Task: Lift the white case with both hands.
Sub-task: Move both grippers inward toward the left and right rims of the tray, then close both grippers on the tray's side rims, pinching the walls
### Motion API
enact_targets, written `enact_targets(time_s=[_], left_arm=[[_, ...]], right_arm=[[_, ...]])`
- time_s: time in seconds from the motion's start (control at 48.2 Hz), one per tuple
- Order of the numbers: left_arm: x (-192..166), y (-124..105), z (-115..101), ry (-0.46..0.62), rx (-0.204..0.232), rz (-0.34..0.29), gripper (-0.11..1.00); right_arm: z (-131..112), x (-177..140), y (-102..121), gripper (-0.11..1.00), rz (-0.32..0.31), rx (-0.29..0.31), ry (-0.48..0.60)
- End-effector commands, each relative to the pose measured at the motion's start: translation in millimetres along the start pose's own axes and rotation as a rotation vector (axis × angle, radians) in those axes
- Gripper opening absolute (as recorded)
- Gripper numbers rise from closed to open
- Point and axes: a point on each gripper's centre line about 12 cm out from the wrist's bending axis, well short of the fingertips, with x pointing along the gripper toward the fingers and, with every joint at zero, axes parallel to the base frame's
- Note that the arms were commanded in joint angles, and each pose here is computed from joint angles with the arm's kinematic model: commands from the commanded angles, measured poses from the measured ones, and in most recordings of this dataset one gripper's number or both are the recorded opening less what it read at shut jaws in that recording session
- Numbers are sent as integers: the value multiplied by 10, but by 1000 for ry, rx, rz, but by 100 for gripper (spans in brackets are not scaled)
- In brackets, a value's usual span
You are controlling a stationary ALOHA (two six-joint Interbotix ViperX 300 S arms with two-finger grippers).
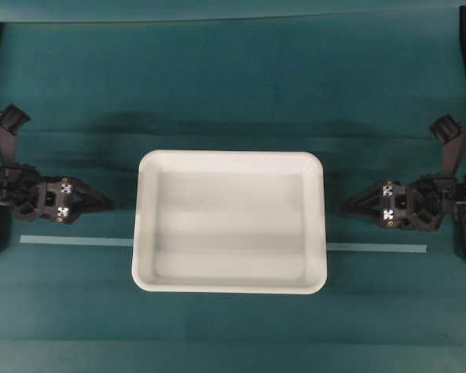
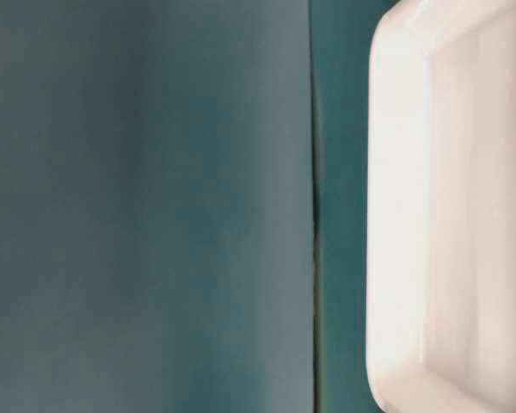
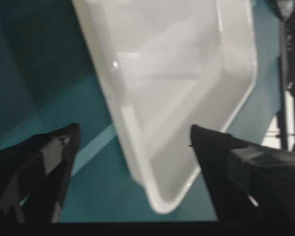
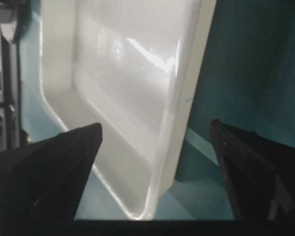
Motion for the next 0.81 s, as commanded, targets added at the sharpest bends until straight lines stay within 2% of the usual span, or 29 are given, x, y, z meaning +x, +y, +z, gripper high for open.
enact_targets(time_s=[0.0,0.208,0.394,0.789], left_arm=[[154,-20,5,-1,17,-14,97],[407,-19,-34,-1,28,-58,97],[521,-4,-101,24,36,-49,97],[532,3,-87,20,37,-44,97]], right_arm=[[-48,131,-17,93,-9,-18,5],[-55,266,-45,93,25,3,-24],[-87,377,-48,93,42,5,-30],[-106,577,1,93,52,0,-38]])
